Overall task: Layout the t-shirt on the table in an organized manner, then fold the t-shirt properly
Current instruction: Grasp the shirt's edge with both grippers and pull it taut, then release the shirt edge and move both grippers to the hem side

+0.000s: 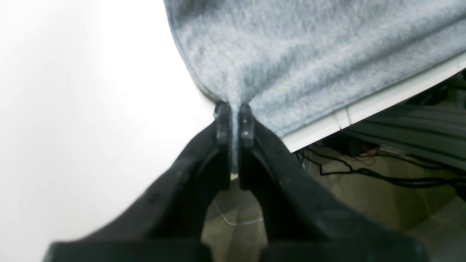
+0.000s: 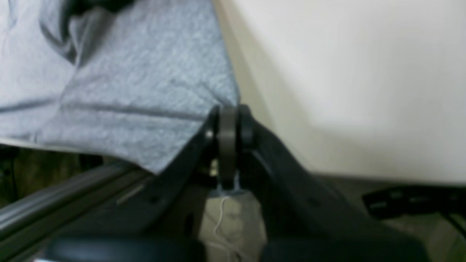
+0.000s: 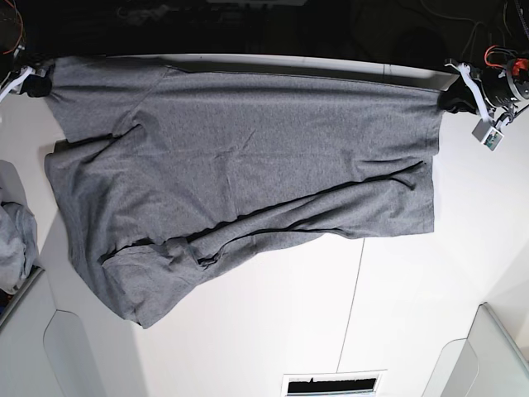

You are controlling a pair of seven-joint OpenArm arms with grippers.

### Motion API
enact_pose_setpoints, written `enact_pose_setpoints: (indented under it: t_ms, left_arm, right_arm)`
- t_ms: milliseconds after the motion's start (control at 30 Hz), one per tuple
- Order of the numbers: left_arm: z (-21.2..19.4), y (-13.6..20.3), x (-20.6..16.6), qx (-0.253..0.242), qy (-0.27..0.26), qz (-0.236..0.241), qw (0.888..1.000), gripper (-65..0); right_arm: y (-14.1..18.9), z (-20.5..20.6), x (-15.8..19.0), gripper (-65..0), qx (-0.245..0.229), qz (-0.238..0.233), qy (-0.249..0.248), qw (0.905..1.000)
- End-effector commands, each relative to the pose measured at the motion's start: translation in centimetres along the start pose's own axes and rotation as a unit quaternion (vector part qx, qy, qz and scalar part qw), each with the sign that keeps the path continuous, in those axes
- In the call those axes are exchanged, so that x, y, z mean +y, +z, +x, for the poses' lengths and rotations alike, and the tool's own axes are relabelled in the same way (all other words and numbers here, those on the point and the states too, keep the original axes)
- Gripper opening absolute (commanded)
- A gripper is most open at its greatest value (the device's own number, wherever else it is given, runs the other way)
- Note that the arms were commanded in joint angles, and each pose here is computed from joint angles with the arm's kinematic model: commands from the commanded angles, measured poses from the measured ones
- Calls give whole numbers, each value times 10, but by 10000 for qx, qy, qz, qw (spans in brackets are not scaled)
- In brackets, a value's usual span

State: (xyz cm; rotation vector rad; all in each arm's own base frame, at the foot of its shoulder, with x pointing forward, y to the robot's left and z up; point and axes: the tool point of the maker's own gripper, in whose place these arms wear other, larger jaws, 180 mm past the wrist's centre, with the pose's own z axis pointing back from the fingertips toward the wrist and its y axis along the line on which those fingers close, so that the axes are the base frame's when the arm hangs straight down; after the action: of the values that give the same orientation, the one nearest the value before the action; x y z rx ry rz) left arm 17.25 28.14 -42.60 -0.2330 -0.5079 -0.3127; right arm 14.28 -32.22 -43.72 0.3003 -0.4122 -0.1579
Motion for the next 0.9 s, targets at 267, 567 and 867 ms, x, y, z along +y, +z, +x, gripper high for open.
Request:
enact_pose_setpoints:
  t_ms: [267, 567, 867]
  left_arm:
    - [13, 7, 5, -222, 65, -9, 9997, -650]
    - [20, 10, 2, -308, 163, -142, 9993, -513]
    - [56, 26, -1, -672, -347, -77, 9971, -503]
  right_arm:
    - [10, 7, -6, -510, -188, -76, 59, 9998]
    - [20, 47, -6, -489, -830, -183, 244, 9961]
    - [28, 118, 4, -489, -1614, -191, 542, 9852]
